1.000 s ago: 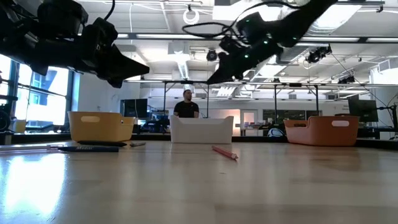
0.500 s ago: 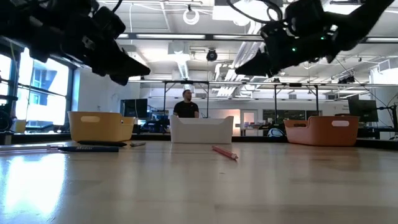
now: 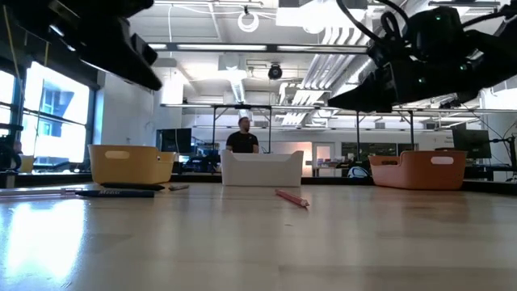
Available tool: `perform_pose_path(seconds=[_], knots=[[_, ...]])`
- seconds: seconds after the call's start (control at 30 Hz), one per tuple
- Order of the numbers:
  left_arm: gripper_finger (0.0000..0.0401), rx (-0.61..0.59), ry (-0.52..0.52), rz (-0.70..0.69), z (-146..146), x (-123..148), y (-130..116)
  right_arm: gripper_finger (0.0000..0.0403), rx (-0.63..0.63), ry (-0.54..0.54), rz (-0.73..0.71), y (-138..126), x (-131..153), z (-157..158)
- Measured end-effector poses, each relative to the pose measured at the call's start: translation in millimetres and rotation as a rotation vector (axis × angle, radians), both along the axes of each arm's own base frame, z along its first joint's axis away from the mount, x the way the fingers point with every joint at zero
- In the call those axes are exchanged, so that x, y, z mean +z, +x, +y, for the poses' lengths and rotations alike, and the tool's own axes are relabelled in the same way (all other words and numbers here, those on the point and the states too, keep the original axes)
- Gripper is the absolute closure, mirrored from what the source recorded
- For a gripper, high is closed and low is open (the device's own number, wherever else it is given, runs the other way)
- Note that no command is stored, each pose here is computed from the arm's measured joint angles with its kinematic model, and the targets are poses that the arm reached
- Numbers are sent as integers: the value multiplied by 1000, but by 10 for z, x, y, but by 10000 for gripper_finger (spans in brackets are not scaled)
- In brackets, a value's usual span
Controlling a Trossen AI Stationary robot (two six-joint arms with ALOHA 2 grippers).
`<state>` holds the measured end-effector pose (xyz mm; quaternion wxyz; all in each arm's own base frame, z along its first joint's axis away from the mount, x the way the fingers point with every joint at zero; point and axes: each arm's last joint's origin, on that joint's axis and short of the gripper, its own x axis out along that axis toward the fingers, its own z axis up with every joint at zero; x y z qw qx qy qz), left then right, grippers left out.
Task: Sort crayons/erasers/pens/pencils in bins
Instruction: Put the blue crayon into the yellow bin
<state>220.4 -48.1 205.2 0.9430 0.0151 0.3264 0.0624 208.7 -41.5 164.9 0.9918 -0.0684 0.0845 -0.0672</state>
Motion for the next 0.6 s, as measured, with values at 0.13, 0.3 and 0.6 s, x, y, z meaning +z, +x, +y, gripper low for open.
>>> perform_pose_path(seconds=[0.13, 0.3, 0.6], knots=[[401, 8, -43, 62, -179, 28, -80, 403, 11, 7, 3, -52, -62, 35], [401, 50, -64, 100, -376, 13, -168, 403, 21, 31, 9, -55, -78, 69], [401, 38, -11, 202, -696, 6, -143, 403, -32, 9, 5, -41, -72, 156]])
